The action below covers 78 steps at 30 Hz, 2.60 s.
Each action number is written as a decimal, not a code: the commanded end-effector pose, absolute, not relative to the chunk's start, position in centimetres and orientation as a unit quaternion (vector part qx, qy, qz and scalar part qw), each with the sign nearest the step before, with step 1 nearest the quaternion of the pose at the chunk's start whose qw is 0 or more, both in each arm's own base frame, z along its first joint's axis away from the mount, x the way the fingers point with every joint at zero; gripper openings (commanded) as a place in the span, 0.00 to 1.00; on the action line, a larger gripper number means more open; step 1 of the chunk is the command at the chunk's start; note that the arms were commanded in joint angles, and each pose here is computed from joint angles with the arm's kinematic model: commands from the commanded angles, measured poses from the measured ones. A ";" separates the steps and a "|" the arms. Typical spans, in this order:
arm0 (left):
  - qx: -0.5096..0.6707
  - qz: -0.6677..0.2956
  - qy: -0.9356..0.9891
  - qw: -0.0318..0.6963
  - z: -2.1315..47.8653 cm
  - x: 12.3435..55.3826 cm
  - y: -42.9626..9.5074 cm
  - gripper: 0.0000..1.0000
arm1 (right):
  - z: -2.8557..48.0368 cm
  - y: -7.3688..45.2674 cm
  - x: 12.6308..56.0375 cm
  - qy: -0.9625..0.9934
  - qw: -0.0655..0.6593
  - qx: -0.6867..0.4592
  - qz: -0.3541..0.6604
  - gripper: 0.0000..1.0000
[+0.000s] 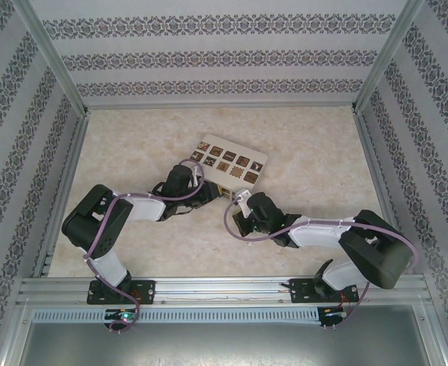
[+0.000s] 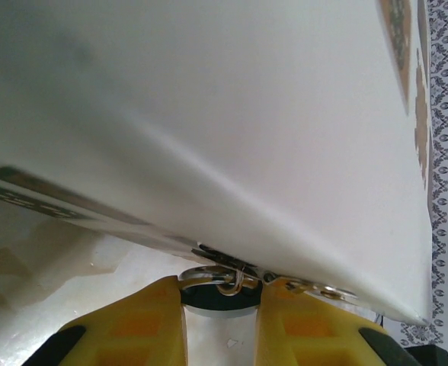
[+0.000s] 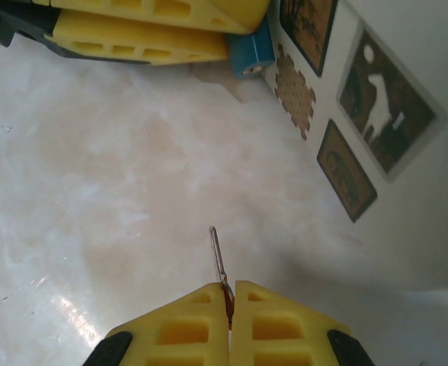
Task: Unlock a padlock with a key
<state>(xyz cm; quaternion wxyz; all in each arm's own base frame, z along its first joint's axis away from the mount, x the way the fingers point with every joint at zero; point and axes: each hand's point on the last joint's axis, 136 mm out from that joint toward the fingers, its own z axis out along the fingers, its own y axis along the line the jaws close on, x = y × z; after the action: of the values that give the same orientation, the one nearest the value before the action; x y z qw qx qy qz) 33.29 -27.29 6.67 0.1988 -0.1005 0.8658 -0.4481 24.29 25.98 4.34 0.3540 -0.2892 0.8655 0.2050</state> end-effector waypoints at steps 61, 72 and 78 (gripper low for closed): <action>-0.088 -0.495 0.842 0.195 10.7 33.1 -29.2 0.22 | 7.3 29.4 30.9 0.827 0.458 -0.250 0.209 0.00; -0.093 -0.508 0.836 0.185 12.1 32.6 -29.5 0.22 | 8.4 29.9 31.4 0.788 0.511 -0.256 0.227 0.00; -0.092 -0.515 0.834 0.177 12.3 32.3 -29.7 0.22 | 9.4 30.6 32.0 0.772 0.525 -0.256 0.251 0.00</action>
<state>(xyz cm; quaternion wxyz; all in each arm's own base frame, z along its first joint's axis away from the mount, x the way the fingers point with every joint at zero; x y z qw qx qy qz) 33.74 -27.04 8.52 0.2010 -0.1362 0.8564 -0.4556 31.00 29.44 6.72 0.4842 -0.2586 0.8068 0.2185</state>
